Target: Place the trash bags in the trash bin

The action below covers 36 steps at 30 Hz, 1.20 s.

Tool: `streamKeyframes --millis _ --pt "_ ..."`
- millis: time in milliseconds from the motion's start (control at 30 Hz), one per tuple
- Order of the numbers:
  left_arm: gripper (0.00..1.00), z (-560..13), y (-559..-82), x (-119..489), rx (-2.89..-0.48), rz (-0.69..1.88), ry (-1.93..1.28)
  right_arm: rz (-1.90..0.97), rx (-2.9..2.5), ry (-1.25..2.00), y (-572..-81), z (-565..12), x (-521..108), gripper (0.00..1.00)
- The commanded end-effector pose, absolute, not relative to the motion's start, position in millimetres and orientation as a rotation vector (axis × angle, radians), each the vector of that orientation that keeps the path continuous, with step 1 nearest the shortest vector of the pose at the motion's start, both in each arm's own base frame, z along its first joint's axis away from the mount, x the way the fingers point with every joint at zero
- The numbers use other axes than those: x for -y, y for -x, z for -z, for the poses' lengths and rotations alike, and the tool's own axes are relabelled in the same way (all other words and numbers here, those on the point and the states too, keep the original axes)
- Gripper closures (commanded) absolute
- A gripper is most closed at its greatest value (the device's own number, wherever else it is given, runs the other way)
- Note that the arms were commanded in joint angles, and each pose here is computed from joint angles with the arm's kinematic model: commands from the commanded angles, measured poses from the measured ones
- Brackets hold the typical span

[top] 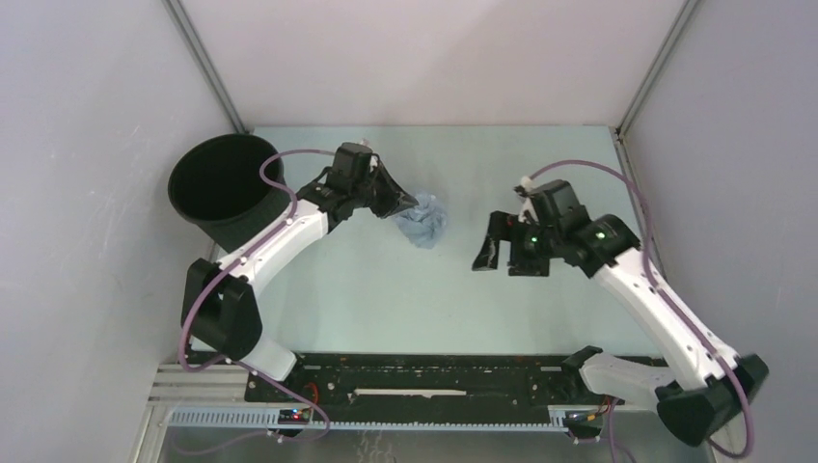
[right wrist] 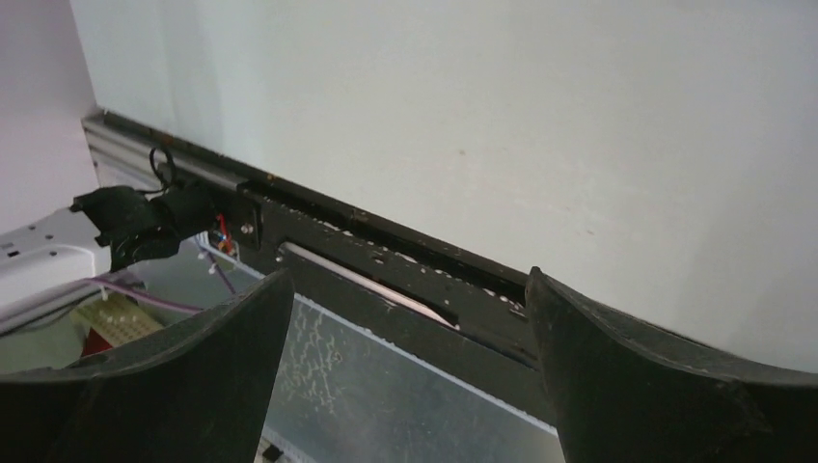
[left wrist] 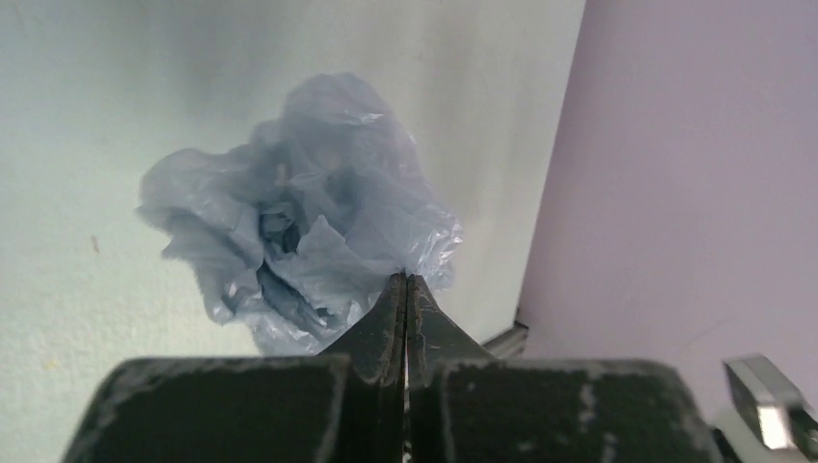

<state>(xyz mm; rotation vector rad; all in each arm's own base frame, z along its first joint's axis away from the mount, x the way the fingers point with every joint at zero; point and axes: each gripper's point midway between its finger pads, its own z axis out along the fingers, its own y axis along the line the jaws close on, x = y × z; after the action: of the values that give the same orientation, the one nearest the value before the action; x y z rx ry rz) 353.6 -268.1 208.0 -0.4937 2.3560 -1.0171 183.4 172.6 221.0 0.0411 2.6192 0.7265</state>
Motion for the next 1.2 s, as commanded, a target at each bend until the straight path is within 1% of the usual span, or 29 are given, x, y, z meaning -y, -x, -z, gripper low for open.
streamKeyframes --millis 0,133,300,400,567,633,800,900,933,1100,1133,1167 --pt "1.0 -232.5 -331.5 282.4 -2.389 1.189 0.528 -0.902 -2.573 0.111 -204.4 -222.1 -216.5 0.0" --pt "1.0 -234.4 -321.6 284.8 -2.461 1.188 0.49 -0.94 -2.542 0.11 -222.0 -221.6 -223.8 0.0" --pt "1.0 -251.8 -310.5 287.0 -2.452 1.233 0.404 -0.948 -2.514 0.001 -252.0 -220.1 -200.6 0.01" --pt "1.0 -260.3 -307.7 284.7 -2.446 1.22 0.359 -0.965 -2.5 0.031 -261.5 -218.3 -194.8 0.02" --pt "1.0 -260.6 -300.3 287.6 -2.481 1.253 0.351 -1.01 -2.471 0.169 -257.0 -225.4 -215.3 0.02" --pt "1.0 -259.8 -297.6 287.5 -2.486 1.256 0.355 -1.0 -2.449 0.167 -258.8 -228.4 -222.5 0.01" --pt "1.0 -269.1 -295.2 293.5 -2.465 1.294 0.331 -1.096 -2.363 0.154 -268.8 -245.4 -246.1 0.02" --pt "1.0 -273.2 -294.5 300.8 -2.462 1.31 0.312 -1.162 -2.394 0.113 -270.1 -239.8 -262.8 0.11" --pt "1.0 -273.0 -293.9 303.1 -2.466 1.314 0.313 -1.171 -2.4 0.114 -269.5 -238.5 -266.4 0.13" --pt "1.0 -282.1 -292.7 314.6 -2.445 1.391 0.319 -1.049 -2.453 0.053 -281.8 -216.0 -255.3 0.13" --pt "1.0 -285.5 -293.7 315.2 -2.433 1.4 0.314 -1.037 -2.477 0.043 -284.6 -209.0 -251.2 0.16" --pt "1.0 -287.6 -294.6 315.5 -2.426 1.403 0.31 -1.033 -2.509 0.021 -286.6 -201.4 -244.9 0.23"
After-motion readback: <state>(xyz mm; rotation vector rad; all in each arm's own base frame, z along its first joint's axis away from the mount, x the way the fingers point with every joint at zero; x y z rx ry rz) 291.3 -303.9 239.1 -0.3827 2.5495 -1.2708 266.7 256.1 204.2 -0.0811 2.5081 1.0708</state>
